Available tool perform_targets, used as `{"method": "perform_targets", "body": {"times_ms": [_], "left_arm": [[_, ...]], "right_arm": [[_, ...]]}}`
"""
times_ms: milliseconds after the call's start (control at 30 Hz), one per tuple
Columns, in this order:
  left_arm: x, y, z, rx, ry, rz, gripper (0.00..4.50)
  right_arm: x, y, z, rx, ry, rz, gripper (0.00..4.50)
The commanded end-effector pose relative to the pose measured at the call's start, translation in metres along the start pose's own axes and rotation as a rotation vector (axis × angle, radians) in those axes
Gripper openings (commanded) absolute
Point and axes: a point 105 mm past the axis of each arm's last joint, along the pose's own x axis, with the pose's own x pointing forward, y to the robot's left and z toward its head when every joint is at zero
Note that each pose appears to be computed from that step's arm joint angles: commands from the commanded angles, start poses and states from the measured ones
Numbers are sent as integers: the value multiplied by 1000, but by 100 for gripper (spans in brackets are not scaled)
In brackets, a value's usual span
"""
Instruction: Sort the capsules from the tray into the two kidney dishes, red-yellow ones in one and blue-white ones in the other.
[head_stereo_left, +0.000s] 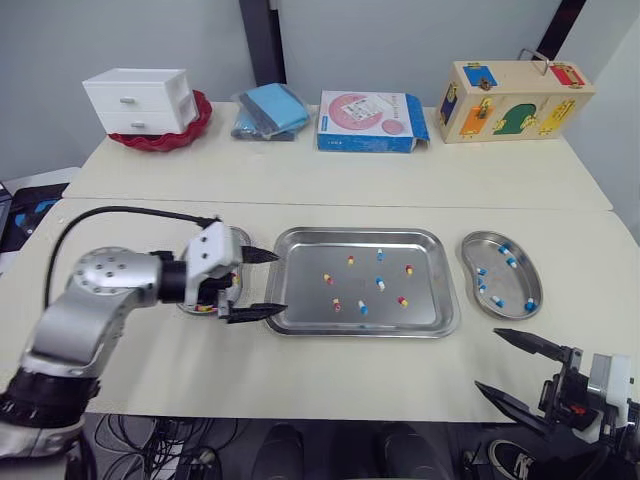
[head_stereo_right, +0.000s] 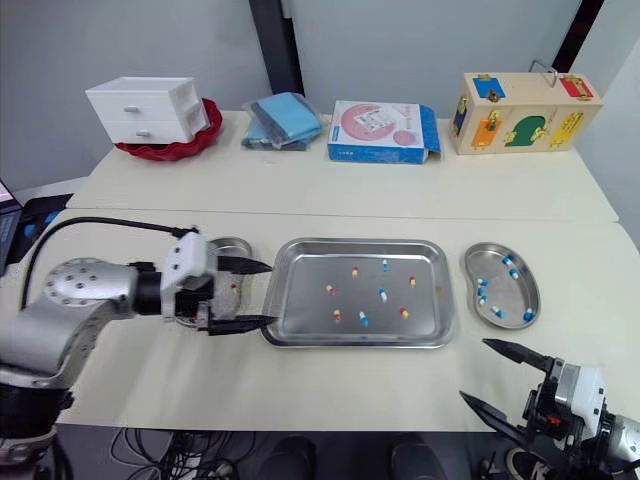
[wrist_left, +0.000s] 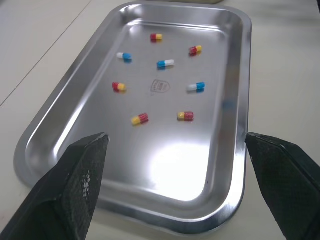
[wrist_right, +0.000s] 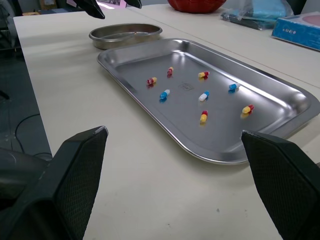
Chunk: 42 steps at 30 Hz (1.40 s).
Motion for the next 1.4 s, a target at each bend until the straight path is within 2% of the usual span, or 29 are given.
{"method": "perform_targets", "body": {"times_ms": [33,233,333,400,767,867,933,1400], "left_arm": [[16,-4,-5,40,18,-54,450],[46,-10,-16,44,33,-133,450],[57,-9,-18,62,37,-149,392],[64,-7,-18,69,33,-160,329],[91,4,-17,64,11,-163,329],[95,6,-16,68,10,-167,274],[95,5,-17,69,18,-180,211],[101,-6,-19,60,34,-235,211]], "right_arm": [[1,1,6,-28,-19,-19,448],[4,5,6,-21,-30,-42,448],[7,6,6,-21,-33,-42,450],[8,6,6,-22,-36,-43,450],[10,9,7,-19,-39,-59,450],[10,11,7,-18,-40,-69,450],[10,11,7,-18,-40,-73,450],[11,11,8,-24,-37,-93,450]]}}
